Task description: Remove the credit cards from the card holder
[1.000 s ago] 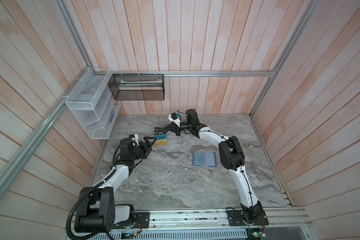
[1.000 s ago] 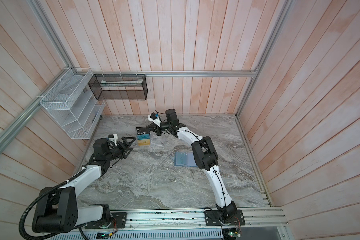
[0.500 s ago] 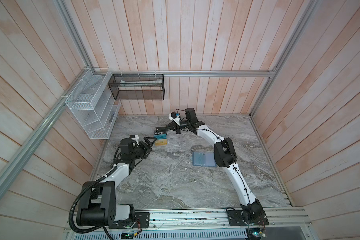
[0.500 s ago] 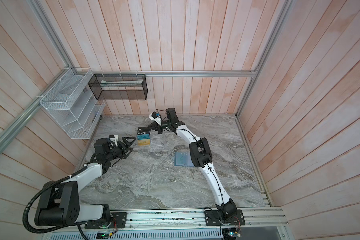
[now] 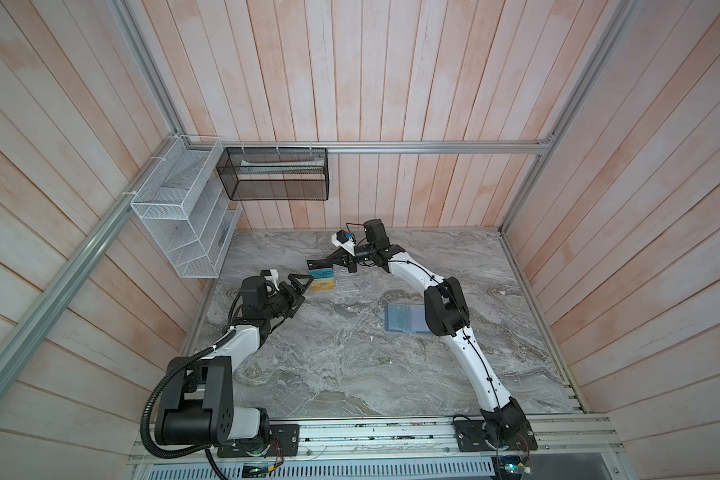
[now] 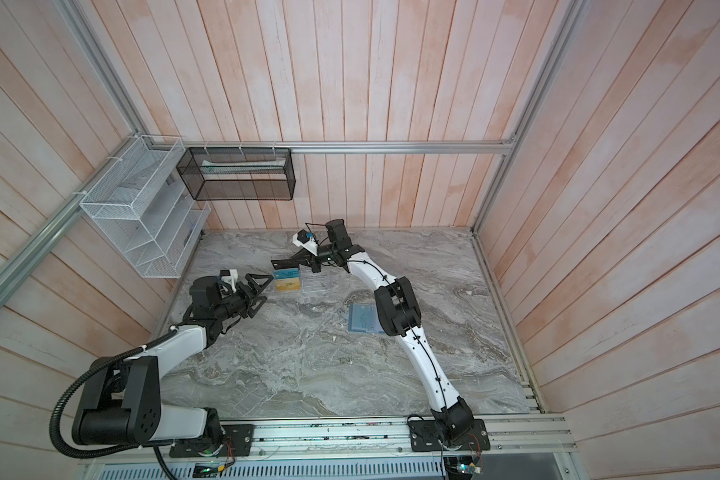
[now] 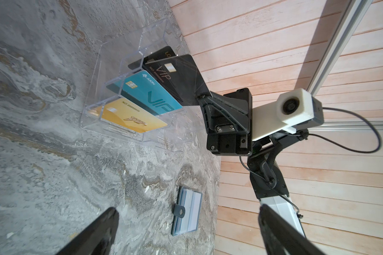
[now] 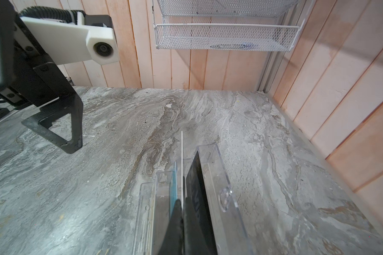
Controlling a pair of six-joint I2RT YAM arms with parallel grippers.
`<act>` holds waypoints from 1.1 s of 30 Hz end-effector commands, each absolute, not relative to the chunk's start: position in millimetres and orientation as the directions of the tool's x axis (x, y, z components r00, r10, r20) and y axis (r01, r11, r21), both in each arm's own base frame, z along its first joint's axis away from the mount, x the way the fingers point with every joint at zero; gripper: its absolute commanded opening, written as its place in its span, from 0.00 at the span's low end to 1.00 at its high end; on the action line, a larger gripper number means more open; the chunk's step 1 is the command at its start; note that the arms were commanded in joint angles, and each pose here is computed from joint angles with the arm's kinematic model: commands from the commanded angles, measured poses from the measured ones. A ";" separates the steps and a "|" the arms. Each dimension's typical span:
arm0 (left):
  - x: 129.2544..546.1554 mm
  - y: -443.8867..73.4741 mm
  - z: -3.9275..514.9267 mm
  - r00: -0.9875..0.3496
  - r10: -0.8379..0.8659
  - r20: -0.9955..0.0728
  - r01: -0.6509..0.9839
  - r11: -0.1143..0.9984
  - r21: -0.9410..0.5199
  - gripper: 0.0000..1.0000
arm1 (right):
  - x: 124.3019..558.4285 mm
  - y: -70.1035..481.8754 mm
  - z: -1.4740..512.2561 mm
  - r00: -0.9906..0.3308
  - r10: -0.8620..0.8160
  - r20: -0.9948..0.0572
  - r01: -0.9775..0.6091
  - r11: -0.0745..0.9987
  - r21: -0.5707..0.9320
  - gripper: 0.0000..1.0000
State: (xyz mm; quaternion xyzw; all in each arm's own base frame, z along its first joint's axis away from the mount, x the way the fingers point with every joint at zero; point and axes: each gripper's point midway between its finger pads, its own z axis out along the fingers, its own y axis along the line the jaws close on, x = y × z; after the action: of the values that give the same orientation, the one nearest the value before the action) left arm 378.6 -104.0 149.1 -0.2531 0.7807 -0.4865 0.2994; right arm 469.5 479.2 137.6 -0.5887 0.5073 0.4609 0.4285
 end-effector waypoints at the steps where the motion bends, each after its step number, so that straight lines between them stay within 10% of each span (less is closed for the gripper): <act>1: 379.7 -104.0 150.1 -0.697 -0.677 -0.235 -0.077 0.397 -0.915 1.00 | 469.2 484.6 122.3 0.065 -0.219 -0.974 -0.992 -0.122 -0.039 0.00; 33: 379.4 -106.6 138.0 -0.712 -0.669 -0.213 -0.086 0.384 -0.919 1.00 | 485.6 485.7 122.4 0.123 -0.211 -0.970 -0.992 -0.064 -0.112 0.11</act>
State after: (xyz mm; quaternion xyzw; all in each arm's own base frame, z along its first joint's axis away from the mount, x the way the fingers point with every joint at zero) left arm 379.5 -105.9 137.8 -0.2504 0.7819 -0.4921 0.2894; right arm 478.7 485.4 132.6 -0.5928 0.5065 0.4325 0.4527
